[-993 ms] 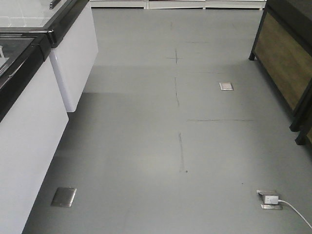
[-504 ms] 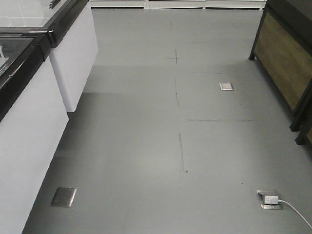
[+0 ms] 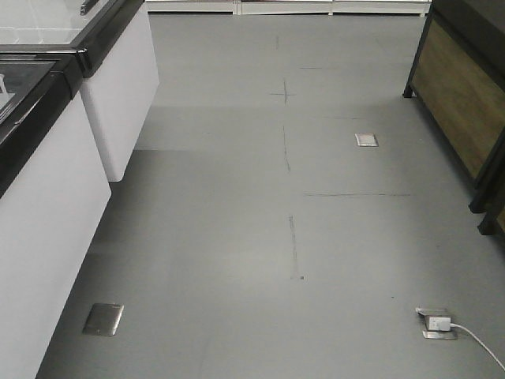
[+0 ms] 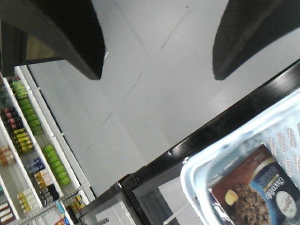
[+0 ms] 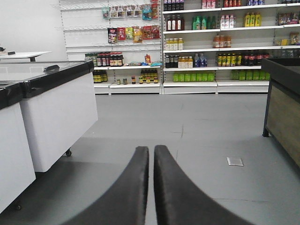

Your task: Left arm holds basket, right arm returns cookies

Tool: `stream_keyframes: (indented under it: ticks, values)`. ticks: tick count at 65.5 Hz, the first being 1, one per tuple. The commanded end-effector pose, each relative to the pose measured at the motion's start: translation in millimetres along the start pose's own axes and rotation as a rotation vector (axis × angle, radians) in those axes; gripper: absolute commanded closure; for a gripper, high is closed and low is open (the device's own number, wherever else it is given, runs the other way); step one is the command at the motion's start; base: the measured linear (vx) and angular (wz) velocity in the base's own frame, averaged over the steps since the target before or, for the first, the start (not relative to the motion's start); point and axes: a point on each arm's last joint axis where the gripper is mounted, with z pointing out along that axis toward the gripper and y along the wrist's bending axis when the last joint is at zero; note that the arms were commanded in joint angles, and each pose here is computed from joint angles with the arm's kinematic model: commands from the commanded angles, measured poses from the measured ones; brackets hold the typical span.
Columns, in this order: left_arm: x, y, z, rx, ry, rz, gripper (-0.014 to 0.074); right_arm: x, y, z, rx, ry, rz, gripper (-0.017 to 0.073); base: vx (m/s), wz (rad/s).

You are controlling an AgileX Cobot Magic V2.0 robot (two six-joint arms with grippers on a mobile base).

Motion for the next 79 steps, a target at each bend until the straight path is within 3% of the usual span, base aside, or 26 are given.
stream_keyframes:
  ticks: [1, 7, 13, 19, 30, 38, 52, 66, 79]
  values:
    - [-20.5, 3.7, -0.9, 0.088, -0.054, -0.042, 0.0127, -1.3, 0.7, -0.7, -0.010, -0.068, -0.012, 0.0562, 0.00, 0.00]
    - [-36.9, 17.9, 8.0, 0.149, -0.069, -0.105, 0.0127, -1.3, 0.7, -0.7, -0.010, -0.068, -0.012, 0.0562, 0.00, 0.00]
    - [-55.2, 28.6, 14.5, 0.264, -0.111, -0.196, 0.0127, -1.3, 0.7, -0.7, -0.010, -0.068, -0.012, 0.0562, 0.00, 0.00]
    - [-69.4, 38.8, 22.9, 0.367, -0.137, -0.248, 0.0127, -1.3, 0.7, -0.7, -0.010, -0.068, -0.012, 0.0562, 0.00, 0.00]
    - [-84.9, 60.6, 47.2, 0.477, -0.124, -0.336, 0.0127, -1.3, 0.7, -0.7, -0.010, -0.068, -0.012, 0.0562, 0.00, 0.00]
    - [-94.4, 73.6, 64.8, 0.478, -0.076, -0.344, 0.0127, -1.3, 0.7, -0.7, -0.010, -0.068, -0.012, 0.0562, 0.00, 0.00]
    - [-116.7, 69.9, 79.0, 0.504, -0.075, -0.308, 0.0127, -1.3, 0.7, -0.7, -0.010, -0.068, -0.012, 0.0562, 0.00, 0.00]
    - [-117.6, 70.4, 104.5, 0.497, -0.003, -0.374, 0.0127, -1.3, 0.7, -0.7, -0.010, -0.068, -0.012, 0.0562, 0.00, 0.00]
    - [-121.7, 71.6, 113.9, 0.509, -0.052, -0.431, 0.0129, -1.3, 0.7, -0.7, -0.010, -0.068, -0.012, 0.0562, 0.00, 0.00]
